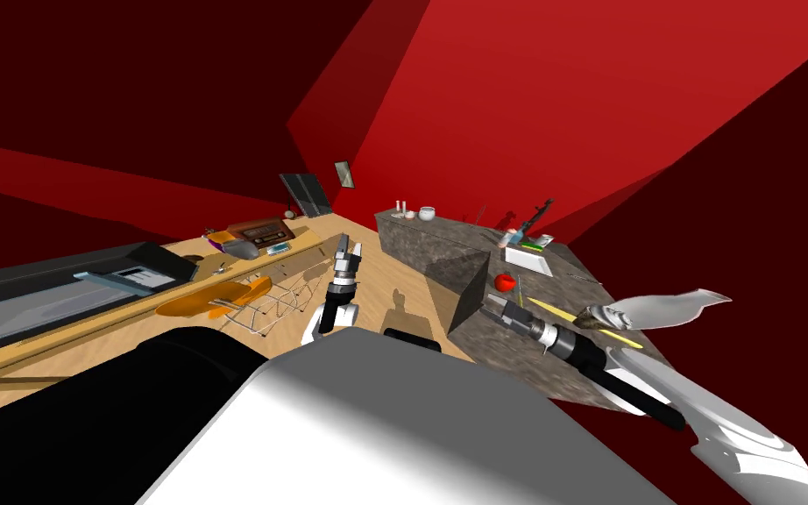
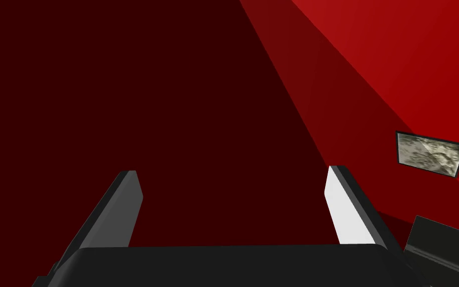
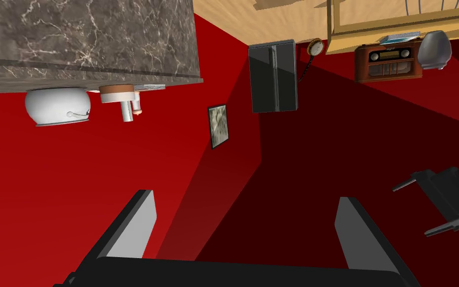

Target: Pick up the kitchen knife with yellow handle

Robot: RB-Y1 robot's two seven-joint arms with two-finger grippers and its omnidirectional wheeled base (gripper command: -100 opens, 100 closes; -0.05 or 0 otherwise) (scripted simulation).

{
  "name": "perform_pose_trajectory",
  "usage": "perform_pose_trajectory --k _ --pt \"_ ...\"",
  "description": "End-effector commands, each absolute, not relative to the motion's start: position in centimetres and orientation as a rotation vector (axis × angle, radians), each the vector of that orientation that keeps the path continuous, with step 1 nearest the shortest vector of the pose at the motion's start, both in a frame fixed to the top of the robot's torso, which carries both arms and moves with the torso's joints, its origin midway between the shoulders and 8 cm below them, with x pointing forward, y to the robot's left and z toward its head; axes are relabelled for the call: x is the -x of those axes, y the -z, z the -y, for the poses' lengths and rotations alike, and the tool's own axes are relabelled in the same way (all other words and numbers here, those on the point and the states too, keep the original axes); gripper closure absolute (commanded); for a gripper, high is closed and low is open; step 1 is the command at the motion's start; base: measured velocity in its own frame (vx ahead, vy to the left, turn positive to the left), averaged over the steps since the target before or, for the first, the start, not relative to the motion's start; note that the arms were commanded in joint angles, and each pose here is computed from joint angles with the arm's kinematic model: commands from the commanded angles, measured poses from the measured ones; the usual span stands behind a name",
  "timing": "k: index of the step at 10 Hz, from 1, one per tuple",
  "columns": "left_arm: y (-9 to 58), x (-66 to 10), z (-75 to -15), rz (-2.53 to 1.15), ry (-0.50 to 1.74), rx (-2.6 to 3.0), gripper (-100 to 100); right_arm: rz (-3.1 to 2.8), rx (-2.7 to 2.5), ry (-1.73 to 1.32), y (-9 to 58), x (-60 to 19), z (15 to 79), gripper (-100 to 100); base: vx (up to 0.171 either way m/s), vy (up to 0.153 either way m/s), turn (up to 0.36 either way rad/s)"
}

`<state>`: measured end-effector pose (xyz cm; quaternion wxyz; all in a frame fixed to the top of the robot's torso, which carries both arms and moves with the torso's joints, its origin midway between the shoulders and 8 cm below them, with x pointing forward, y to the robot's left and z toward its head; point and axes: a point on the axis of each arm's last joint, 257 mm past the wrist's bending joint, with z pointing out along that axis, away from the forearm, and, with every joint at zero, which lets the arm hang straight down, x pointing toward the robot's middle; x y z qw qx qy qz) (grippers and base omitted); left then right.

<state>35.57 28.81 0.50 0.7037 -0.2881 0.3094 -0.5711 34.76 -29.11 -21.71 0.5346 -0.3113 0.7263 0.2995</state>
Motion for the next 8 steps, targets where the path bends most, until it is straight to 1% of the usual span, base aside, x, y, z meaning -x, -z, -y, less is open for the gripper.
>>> perform_pose_trajectory --k 1,4,5,8 --pt "-0.5 -35.6 -28.8 -0.688 1.27 0.641 0 -1.809 0.786 -0.673 23.7 -33.9 31.2 -100 0.017 -0.018 0.229" --pt "-0.5 -35.6 -28.8 -0.688 1.27 0.641 0 -1.893 0.855 -0.617 25.1 -33.2 33.9 -100 0.017 -0.027 0.144" --pt "-0.5 -35.6 -28.8 -0.688 1.27 0.641 0 -1.96 0.886 -0.58 26.5 -32.5 35.9 -100 0.024 -0.036 0.209" --pt "-0.5 -35.6 -28.8 -0.688 1.27 0.641 0 -2.04 0.939 -0.522 27.4 -31.8 38.8 -100 0.018 -0.047 0.132"
